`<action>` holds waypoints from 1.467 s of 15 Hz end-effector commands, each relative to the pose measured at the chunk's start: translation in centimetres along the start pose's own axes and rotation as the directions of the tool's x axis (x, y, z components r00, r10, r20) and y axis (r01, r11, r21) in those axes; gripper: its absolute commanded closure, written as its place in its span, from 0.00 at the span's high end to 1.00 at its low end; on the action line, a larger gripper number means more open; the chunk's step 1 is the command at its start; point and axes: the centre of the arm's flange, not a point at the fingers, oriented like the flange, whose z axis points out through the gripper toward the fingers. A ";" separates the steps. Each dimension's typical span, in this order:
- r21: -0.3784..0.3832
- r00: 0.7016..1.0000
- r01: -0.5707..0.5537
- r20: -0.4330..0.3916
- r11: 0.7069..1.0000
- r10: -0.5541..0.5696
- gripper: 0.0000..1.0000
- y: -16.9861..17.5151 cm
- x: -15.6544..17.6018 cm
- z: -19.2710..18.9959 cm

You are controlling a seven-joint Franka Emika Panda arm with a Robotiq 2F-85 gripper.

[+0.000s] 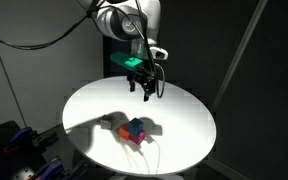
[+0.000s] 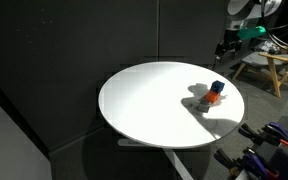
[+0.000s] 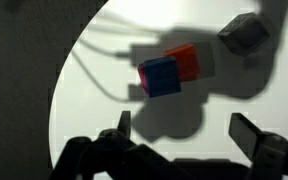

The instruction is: Pick up the blue block and put it on the table in between the gray and the orange block

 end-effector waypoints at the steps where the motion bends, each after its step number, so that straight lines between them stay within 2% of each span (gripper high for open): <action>1: 0.014 0.998 0.049 0.034 0.999 -0.049 1.00 0.8 1.6 1.3; 4: 0.004 0.995 0.077 0.057 0.997 -0.077 1.00 0.9 1.6 2.5; 5: -0.004 0.998 0.054 0.045 0.999 -0.053 1.00 0.3 0.7 2.7; 14: -0.004 0.997 0.056 0.054 0.998 -0.056 1.00 0.1 0.7 3.2; 22: -0.002 0.995 0.094 0.033 0.996 -0.094 1.00 -0.1 0.6 5.1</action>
